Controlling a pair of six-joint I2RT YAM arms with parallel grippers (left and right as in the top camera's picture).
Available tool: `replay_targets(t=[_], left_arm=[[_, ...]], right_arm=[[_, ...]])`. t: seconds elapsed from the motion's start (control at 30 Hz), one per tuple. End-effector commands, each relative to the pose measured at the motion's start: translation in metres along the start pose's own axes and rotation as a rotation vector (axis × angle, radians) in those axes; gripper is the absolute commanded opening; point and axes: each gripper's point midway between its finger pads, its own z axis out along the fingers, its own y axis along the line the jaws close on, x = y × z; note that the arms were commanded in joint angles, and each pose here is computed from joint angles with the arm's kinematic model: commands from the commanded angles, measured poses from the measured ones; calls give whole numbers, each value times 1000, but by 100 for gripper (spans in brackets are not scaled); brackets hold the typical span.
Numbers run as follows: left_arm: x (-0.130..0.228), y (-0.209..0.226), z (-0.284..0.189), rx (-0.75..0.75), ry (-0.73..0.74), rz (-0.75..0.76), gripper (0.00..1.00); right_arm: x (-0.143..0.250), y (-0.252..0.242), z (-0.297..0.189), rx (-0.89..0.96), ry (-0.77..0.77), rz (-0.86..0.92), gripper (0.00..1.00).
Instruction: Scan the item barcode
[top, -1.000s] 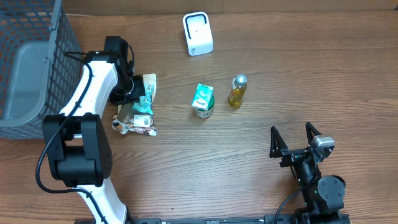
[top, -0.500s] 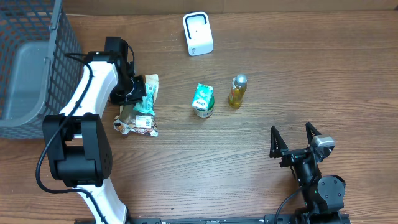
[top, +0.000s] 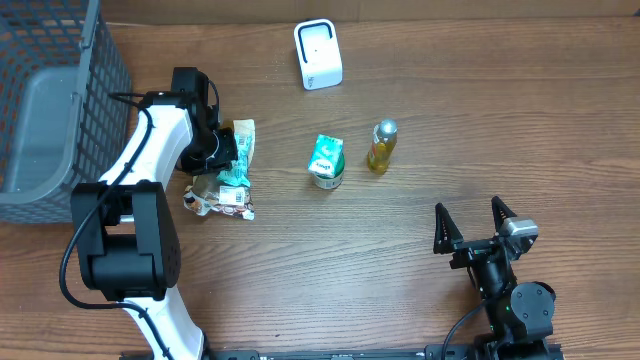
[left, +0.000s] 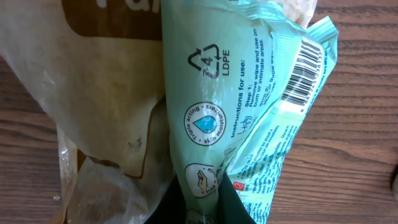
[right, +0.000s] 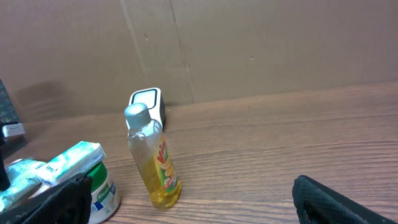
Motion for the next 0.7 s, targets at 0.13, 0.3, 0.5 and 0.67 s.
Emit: replay_targets(t=[0.13, 0.3, 0.5, 0.67], left_arm=[[-1, -15, -8, 63, 14, 14, 4], [-1, -36, -21, 170, 33, 16, 4], [5, -48, -24, 244, 65, -17, 4], [9, -50, -24, 241, 80, -19, 4]], right_arm=[[2, -2, 0, 9, -5, -7, 100], [2, -2, 0, 9, -5, -7, 100], [2, -2, 0, 9, -5, -7, 100], [2, -2, 0, 9, -5, -7, 100]])
